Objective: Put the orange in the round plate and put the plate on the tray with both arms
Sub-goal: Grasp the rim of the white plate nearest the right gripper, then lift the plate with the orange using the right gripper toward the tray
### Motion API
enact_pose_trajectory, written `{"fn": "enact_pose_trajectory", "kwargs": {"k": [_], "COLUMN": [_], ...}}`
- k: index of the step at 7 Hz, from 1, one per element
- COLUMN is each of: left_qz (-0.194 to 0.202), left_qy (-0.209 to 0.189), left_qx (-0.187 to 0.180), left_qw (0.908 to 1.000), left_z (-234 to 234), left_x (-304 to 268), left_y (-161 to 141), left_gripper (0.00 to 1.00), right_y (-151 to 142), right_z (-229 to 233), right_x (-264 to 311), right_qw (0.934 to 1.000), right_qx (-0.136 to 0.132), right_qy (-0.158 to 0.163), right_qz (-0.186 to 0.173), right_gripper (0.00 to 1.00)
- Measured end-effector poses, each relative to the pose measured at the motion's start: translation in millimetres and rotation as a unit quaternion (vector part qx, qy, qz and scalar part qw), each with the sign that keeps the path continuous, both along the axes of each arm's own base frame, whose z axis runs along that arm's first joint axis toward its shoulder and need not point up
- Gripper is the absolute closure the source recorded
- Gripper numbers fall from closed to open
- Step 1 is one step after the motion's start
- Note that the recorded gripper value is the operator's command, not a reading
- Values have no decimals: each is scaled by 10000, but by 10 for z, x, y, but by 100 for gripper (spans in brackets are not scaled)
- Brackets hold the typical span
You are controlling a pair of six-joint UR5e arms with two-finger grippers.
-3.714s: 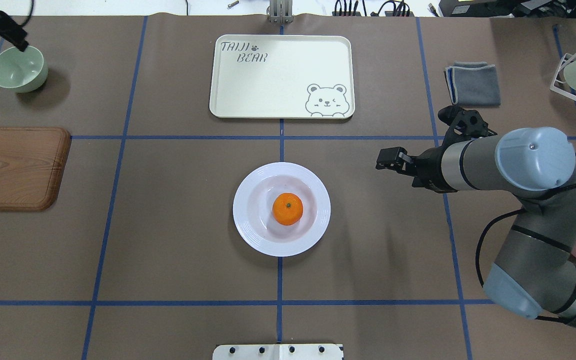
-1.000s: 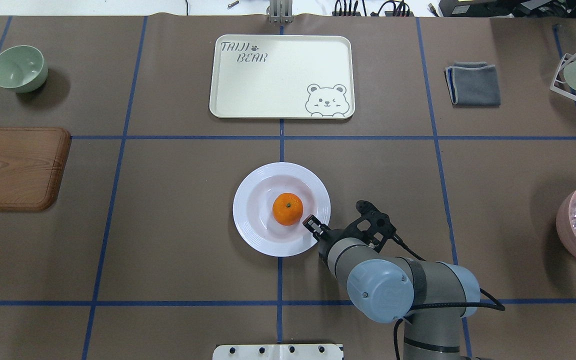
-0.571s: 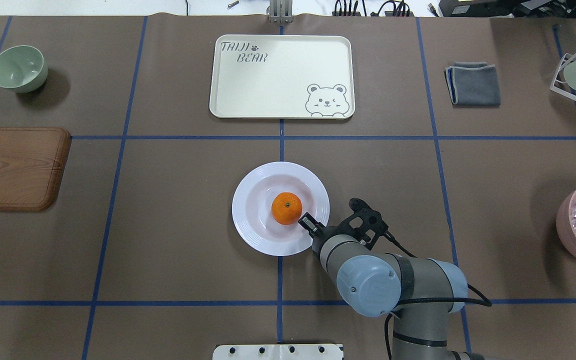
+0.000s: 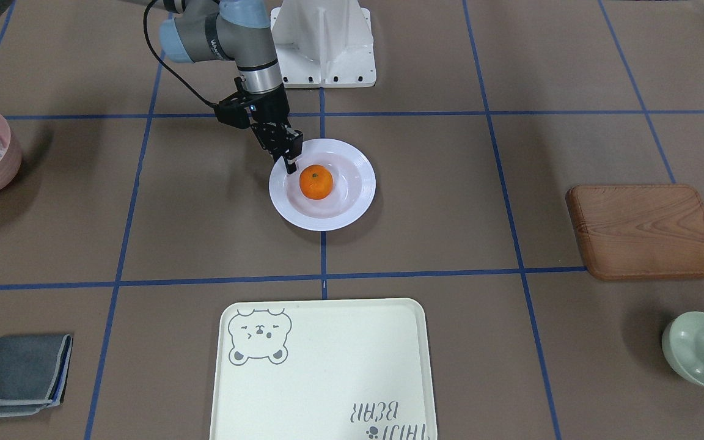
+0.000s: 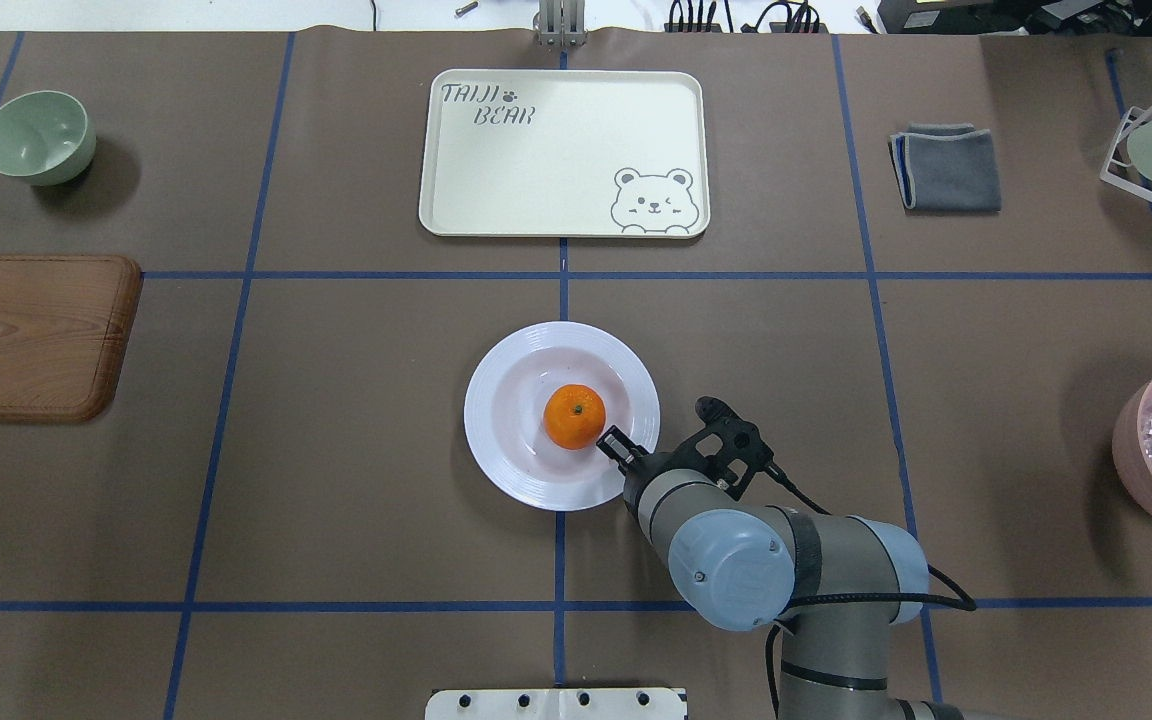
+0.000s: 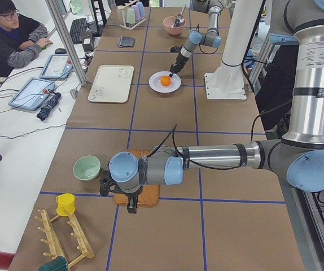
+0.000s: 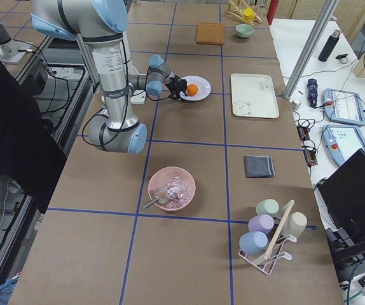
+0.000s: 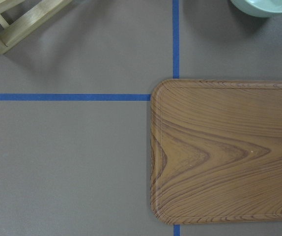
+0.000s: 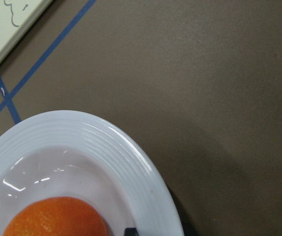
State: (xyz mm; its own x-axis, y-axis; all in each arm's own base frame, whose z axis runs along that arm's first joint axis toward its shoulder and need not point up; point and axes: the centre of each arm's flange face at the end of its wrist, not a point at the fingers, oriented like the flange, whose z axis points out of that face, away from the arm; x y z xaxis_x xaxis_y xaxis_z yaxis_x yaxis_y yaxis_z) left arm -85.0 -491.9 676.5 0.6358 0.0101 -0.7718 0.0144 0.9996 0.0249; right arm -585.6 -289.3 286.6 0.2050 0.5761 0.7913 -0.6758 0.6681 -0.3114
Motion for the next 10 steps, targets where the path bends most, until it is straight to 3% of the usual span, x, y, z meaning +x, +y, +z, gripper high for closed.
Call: {"fn": "enact_pose_trajectory", "kwargs": {"k": [2, 6, 10], "left_qz": [0, -1, -1], "left_qy": [5, 24, 27], "left_qx": [-1, 16, 39], "left_qw": [10000, 10000, 10000], "left_z": [0, -18, -41], "left_x": [1, 3, 3], "left_y": [-2, -5, -11], "left_gripper": [1, 1, 1], "right_y": [0, -82, -142], "right_z": [-5, -281, -512], "right_x": [-6, 220, 451], "right_qw": [10000, 9993, 9931], "right_qx": [17, 92, 6], "right_qy": [11, -310, -802], "right_qz": [-6, 175, 851], "right_gripper": [100, 100, 100]}}
